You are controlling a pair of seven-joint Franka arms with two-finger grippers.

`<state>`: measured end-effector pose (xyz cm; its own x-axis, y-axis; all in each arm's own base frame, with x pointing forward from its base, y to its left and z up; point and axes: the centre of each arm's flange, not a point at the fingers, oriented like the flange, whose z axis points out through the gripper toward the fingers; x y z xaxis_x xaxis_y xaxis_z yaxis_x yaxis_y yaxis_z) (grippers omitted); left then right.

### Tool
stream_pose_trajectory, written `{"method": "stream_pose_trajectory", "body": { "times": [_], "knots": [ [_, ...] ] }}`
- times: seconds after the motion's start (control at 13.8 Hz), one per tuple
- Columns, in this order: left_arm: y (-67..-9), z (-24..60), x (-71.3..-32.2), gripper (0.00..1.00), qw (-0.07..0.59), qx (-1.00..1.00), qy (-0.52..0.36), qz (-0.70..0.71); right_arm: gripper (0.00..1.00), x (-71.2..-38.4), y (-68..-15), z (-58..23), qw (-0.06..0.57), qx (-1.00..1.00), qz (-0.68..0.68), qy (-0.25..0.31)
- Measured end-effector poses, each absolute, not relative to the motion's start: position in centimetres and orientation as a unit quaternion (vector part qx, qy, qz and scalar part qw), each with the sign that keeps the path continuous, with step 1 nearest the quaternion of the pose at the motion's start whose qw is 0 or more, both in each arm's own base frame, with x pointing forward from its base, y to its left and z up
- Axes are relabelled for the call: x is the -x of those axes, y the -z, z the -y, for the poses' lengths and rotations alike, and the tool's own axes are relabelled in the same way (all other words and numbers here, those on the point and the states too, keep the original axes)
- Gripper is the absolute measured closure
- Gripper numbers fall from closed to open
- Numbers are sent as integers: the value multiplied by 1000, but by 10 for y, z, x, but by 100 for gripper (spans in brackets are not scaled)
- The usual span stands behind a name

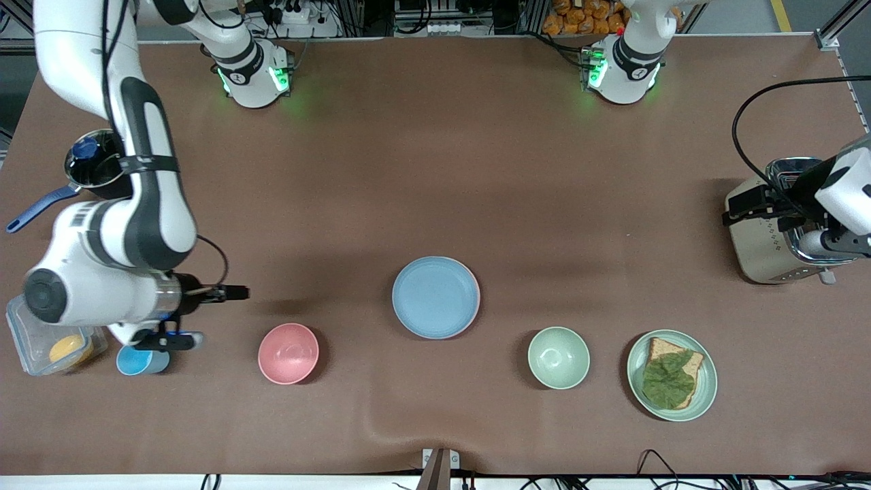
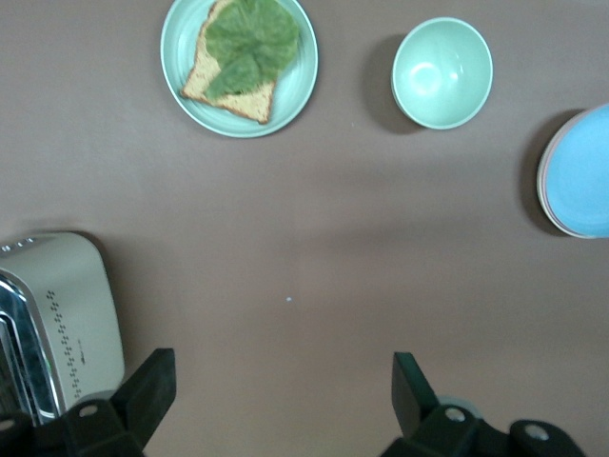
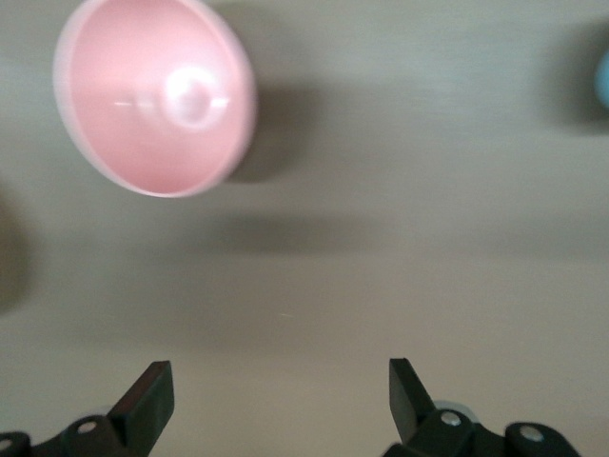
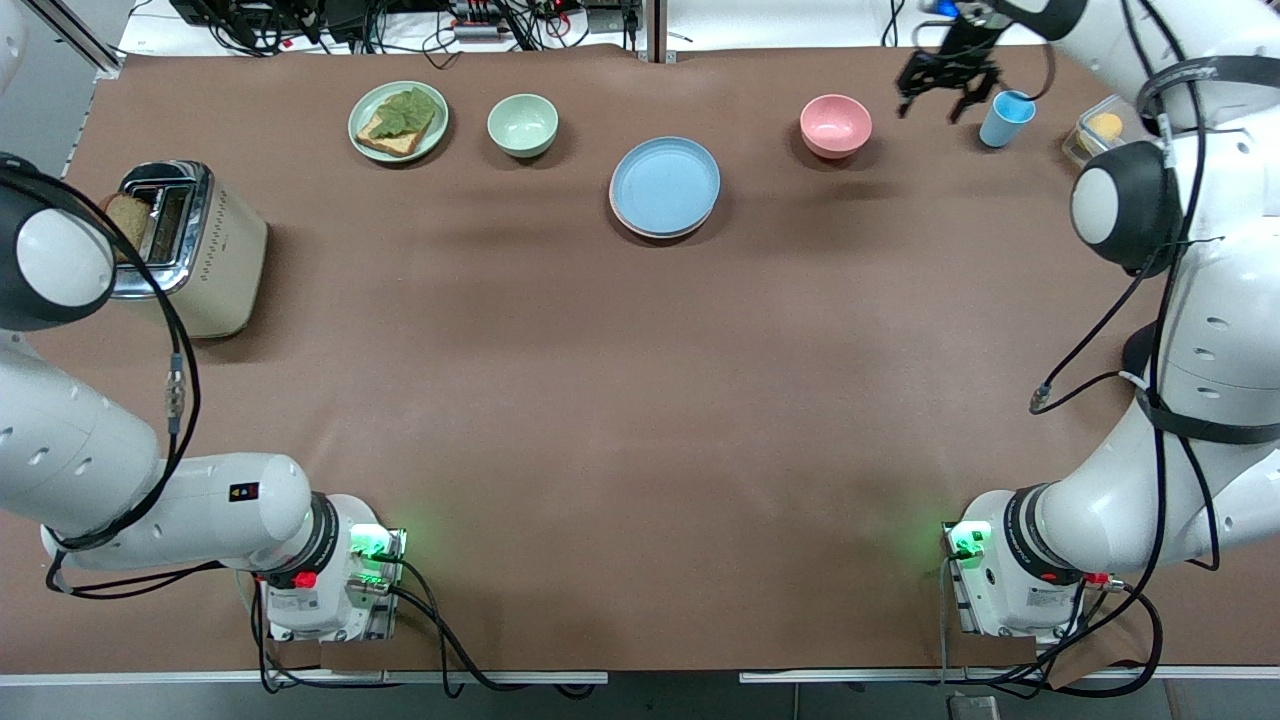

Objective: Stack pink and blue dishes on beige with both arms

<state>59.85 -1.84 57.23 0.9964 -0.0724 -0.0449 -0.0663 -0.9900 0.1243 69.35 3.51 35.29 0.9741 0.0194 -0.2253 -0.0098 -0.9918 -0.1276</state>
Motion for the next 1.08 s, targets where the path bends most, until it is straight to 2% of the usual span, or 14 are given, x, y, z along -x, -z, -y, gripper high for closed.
{"method": "stream_pose_trajectory", "body": {
  "times": [0.22,0.36,0.58,0.87,1.08],
  "knots": [
    [-577,31,-582,0,55,-997,25,37,0,-684,-391,-1,33,993,12,-115],
    [-577,35,-576,0,54,-998,22,38,0,-672,-439,8,11,995,17,-99],
    [-573,32,-572,0,54,-998,22,35,0,-637,-520,26,-28,997,21,-67],
    [-573,29,-573,0,54,-998,20,32,0,-594,-598,45,-17,999,10,-27],
    [-573,28,-573,0,54,-998,20,31,0,-578,-622,34,-11,1000,11,-16]
  ]
}}
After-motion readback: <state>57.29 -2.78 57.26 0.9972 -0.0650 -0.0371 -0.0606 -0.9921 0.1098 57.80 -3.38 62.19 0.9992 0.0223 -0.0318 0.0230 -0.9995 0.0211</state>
